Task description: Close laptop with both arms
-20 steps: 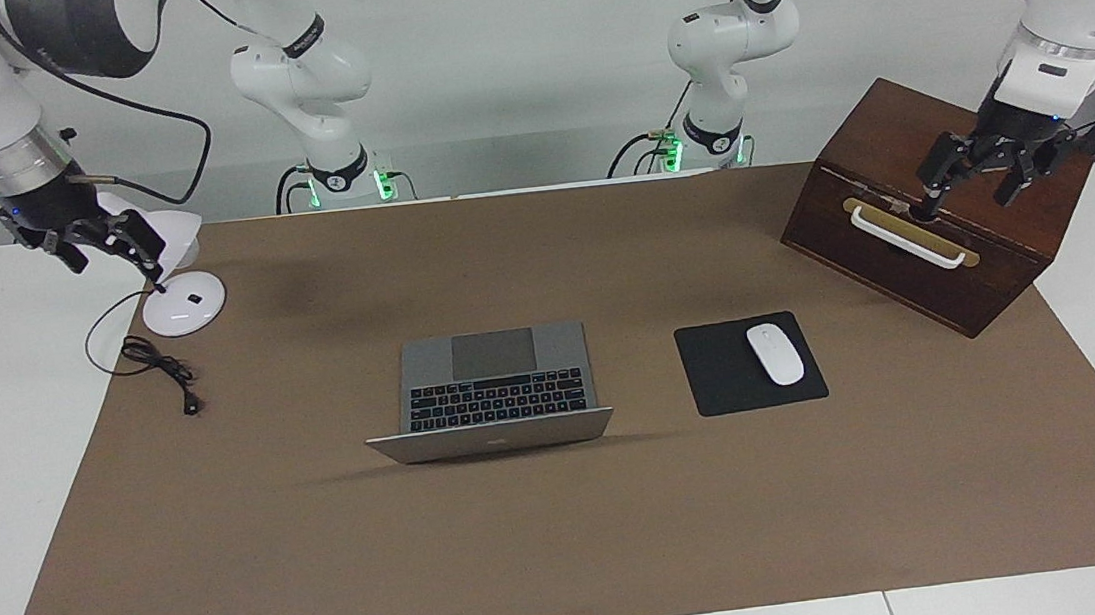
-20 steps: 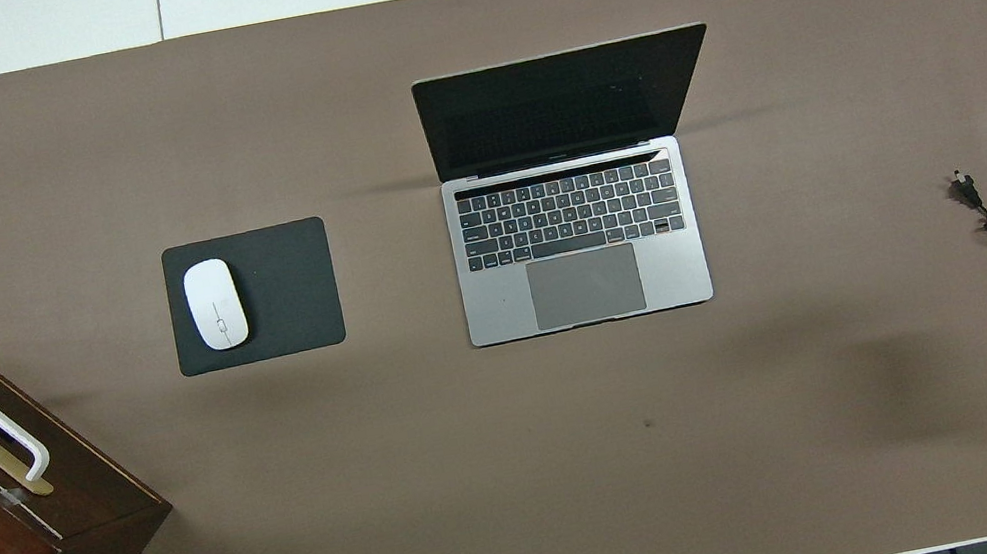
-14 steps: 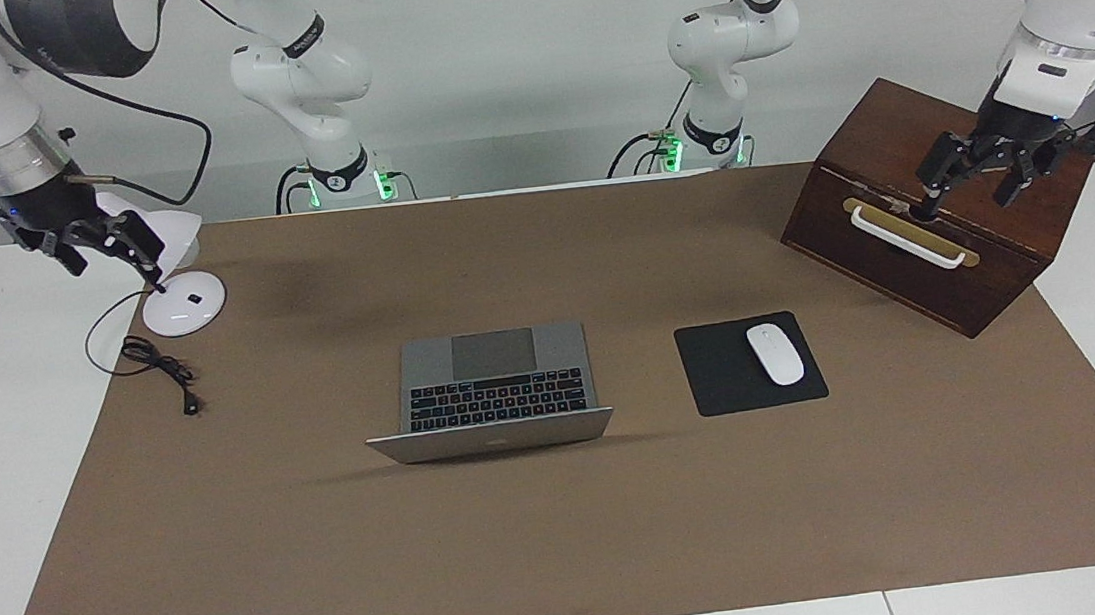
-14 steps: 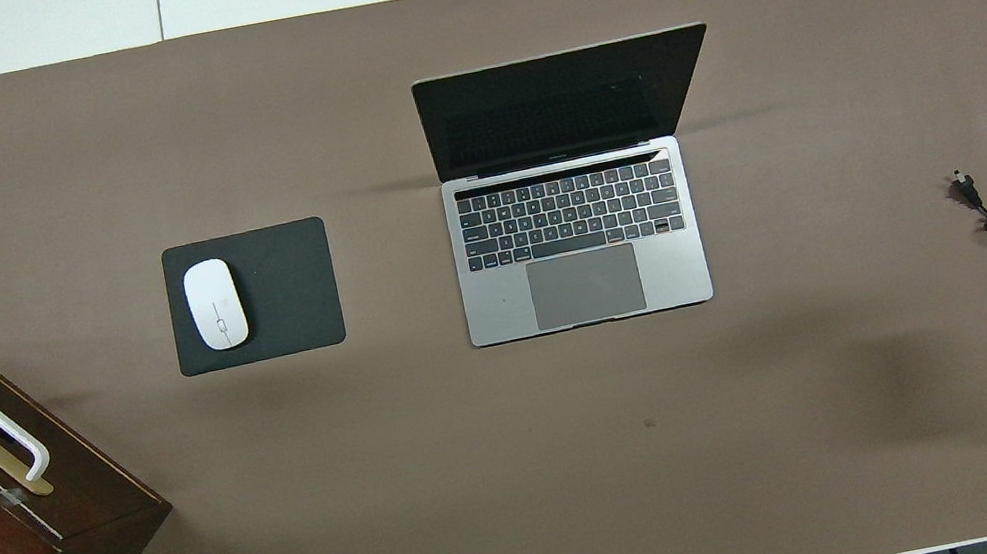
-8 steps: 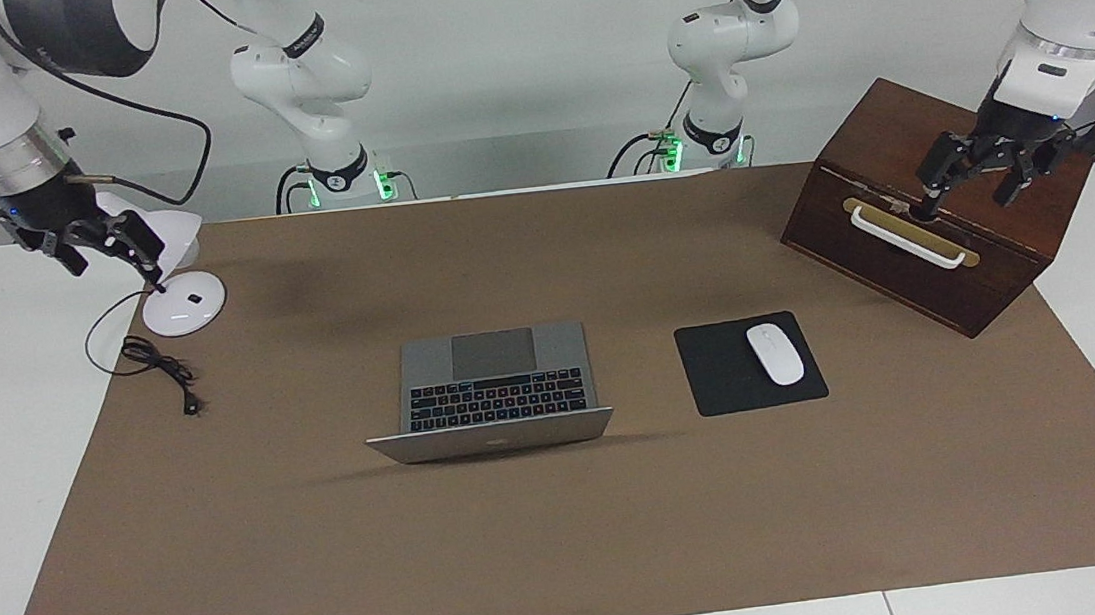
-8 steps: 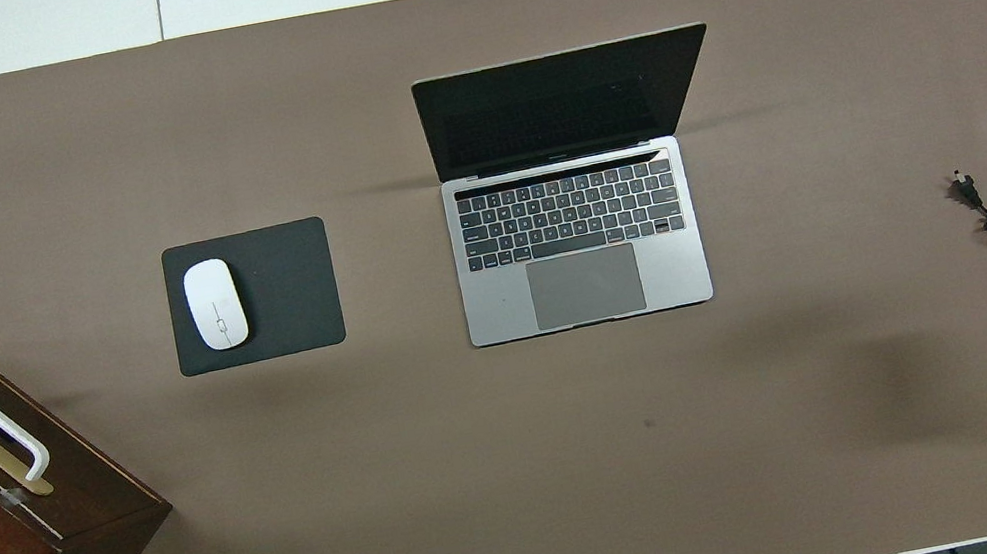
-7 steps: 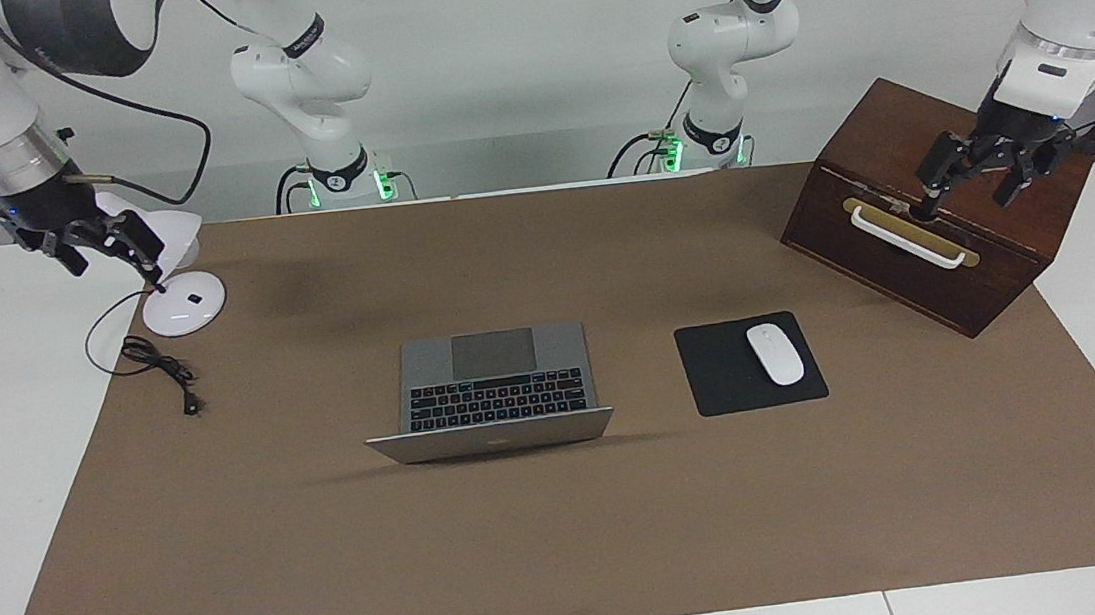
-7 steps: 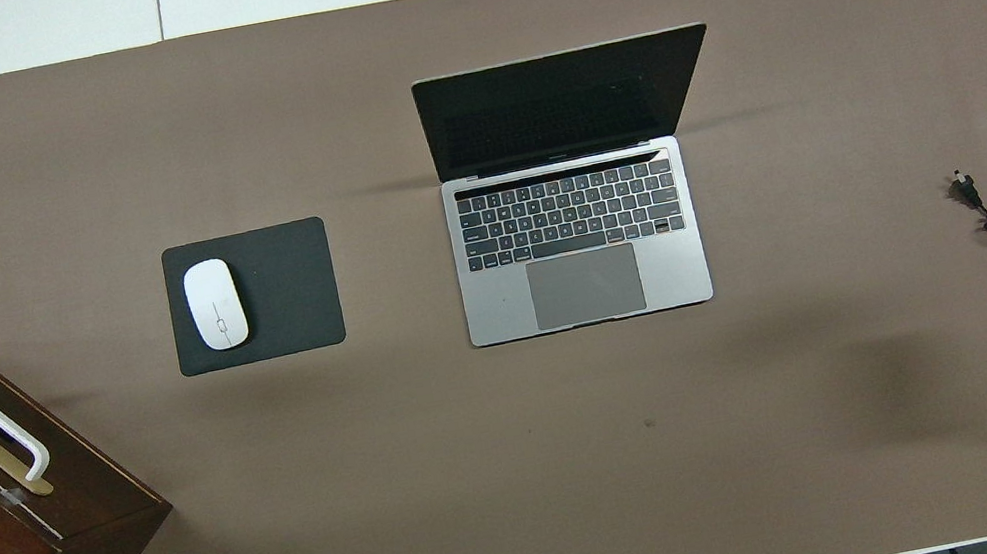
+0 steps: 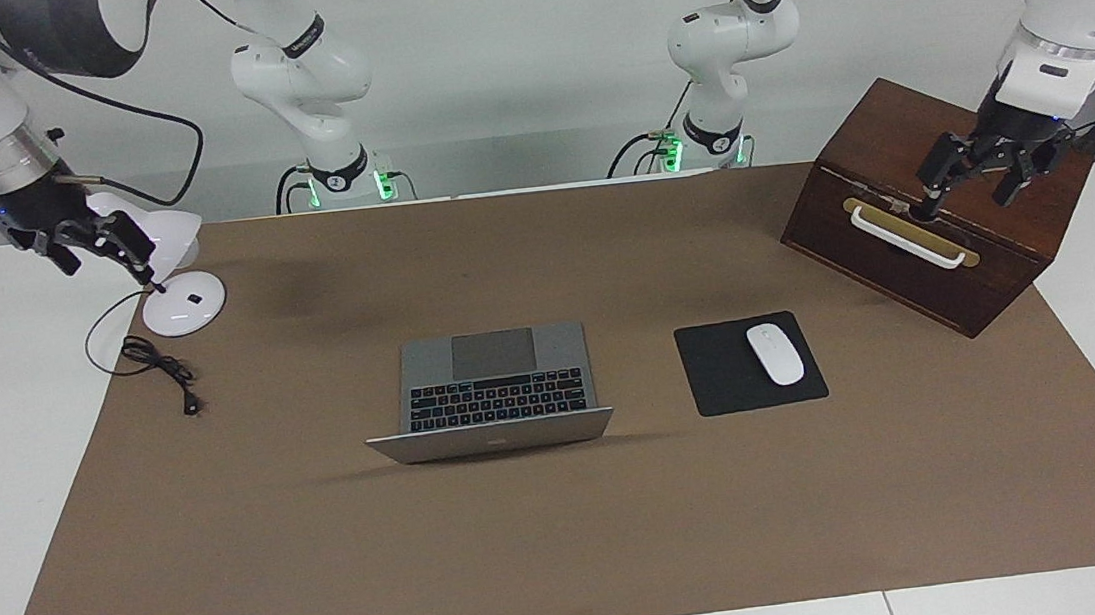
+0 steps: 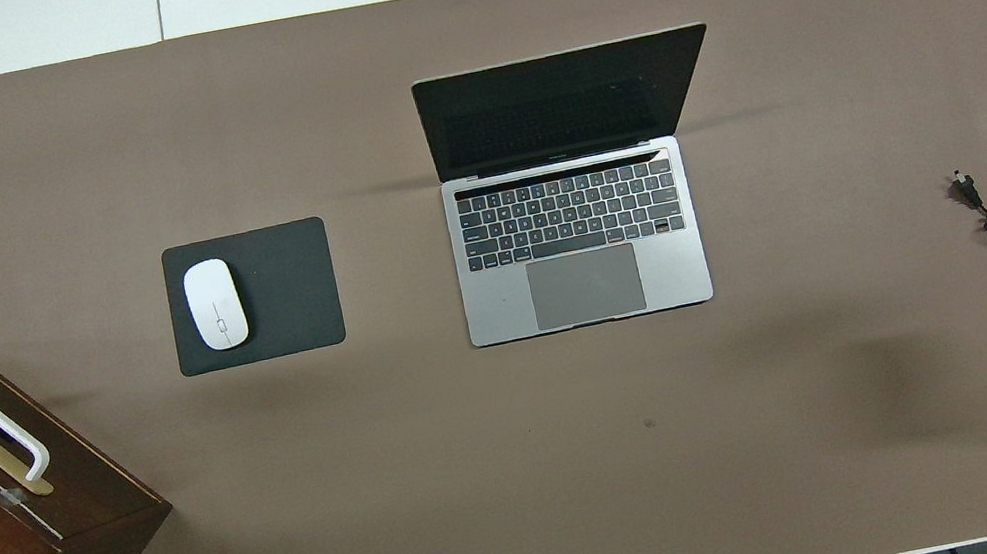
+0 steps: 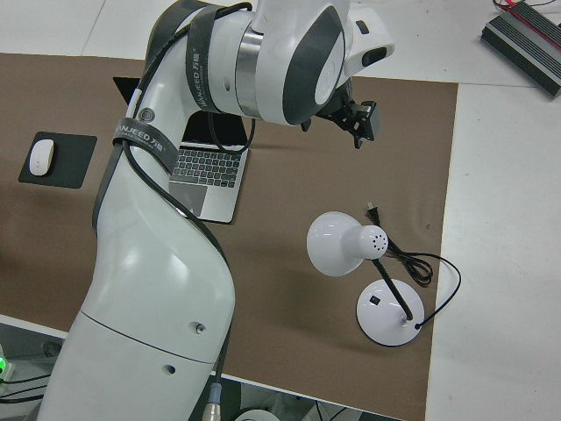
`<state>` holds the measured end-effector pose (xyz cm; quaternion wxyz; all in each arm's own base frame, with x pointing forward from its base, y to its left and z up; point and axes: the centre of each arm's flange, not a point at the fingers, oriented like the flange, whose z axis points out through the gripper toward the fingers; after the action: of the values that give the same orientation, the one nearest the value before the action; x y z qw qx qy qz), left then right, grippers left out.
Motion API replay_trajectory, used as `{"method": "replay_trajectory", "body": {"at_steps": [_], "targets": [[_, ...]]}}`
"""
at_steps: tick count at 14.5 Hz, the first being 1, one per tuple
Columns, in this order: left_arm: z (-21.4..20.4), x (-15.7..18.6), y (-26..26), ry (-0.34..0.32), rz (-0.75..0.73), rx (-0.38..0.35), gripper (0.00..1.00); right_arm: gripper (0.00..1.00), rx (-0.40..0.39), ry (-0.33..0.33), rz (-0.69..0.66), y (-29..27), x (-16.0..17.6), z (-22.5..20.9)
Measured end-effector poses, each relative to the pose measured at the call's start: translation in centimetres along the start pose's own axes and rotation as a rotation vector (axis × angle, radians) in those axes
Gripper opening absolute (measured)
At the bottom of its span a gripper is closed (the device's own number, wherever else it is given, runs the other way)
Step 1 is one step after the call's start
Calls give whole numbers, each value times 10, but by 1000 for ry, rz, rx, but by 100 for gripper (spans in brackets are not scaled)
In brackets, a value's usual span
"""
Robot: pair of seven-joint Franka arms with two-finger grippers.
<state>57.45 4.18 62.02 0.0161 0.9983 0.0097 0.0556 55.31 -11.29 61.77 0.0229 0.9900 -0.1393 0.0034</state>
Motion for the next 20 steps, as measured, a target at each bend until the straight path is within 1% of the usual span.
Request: {"method": "replay_trajectory", "body": {"at_steps": [3, 7, 11, 12, 15, 16, 17, 18, 20], "targets": [[0, 0, 2, 0, -42, -1, 100, 100, 0, 0, 1, 0, 0, 0], [0, 0, 5, -1, -41, -1, 100, 100, 2, 15, 1, 0, 2, -1], [1, 0, 15, -2, -24, 19, 100, 100, 4, 40, 7, 3, 5, -2], [1, 1, 17, -2, -23, 20, 93, 100, 4, 48, 9, 4, 6, -1], [1, 1, 15, 0, -29, 23, 57, 100, 8, 98, 9, 4, 12, 1], [1, 1, 13, 3, -32, 24, 44, 98, 10, 113, 9, 4, 14, 3], [1, 1, 12, 4, -34, 24, 32, 96, 11, 128, 8, 4, 16, 5], [1, 1, 12, 3, -35, 24, 22, 86, 12, 142, 0, 3, 18, 7], [2, 1, 11, 3, -36, 25, 1, 63, 9, 158, -48, 3, 21, 10]]}}
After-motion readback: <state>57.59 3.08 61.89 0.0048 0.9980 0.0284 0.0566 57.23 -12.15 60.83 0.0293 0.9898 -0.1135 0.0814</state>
